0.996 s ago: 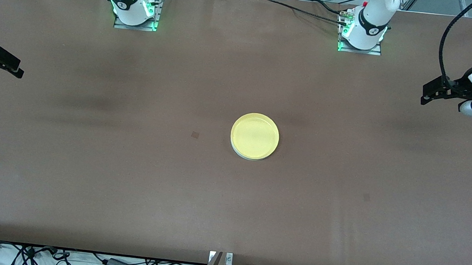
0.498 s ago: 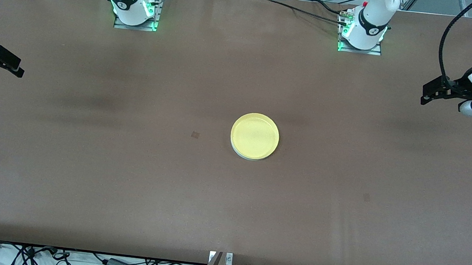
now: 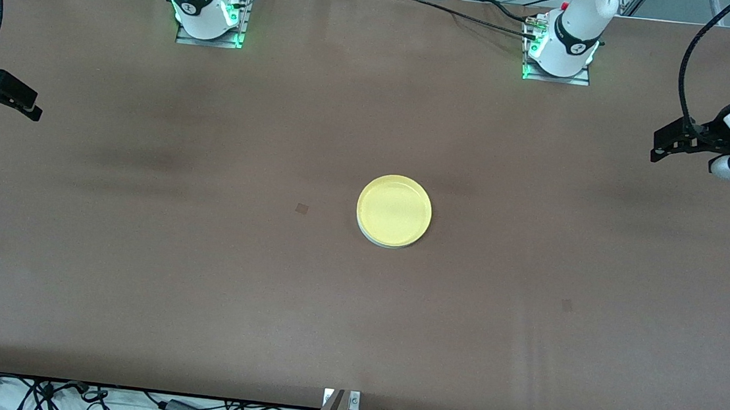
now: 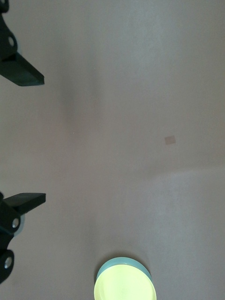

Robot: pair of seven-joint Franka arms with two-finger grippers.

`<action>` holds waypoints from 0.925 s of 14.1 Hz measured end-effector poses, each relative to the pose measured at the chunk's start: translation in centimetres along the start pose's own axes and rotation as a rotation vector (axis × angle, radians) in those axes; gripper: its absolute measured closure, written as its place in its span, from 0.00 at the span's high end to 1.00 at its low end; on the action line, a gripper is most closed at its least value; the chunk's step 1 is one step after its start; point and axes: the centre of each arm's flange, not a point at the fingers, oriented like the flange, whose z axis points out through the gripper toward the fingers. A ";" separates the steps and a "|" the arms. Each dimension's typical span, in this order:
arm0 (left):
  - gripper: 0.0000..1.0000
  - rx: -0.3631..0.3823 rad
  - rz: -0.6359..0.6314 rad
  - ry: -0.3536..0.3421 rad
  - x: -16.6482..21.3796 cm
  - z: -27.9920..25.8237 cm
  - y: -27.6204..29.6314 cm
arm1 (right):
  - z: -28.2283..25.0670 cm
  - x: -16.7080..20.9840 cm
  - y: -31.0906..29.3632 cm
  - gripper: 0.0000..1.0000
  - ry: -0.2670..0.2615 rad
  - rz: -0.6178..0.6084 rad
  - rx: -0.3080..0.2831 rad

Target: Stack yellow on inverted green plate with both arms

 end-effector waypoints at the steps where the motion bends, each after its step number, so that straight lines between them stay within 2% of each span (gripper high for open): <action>1: 1.00 0.000 0.000 0.000 0.0 0.0 0.0 | 0.0 0.0 0.0 1.00 0.000 0.000 0.000; 6: 1.00 0.000 0.000 0.000 0.0 0.0 0.0 | -0.2 0.1 -0.6 1.00 0.009 0.046 0.001; 13: 1.00 0.000 0.000 0.000 0.0 0.0 0.0 | -0.4 0.0 -0.9 1.00 0.011 0.039 0.001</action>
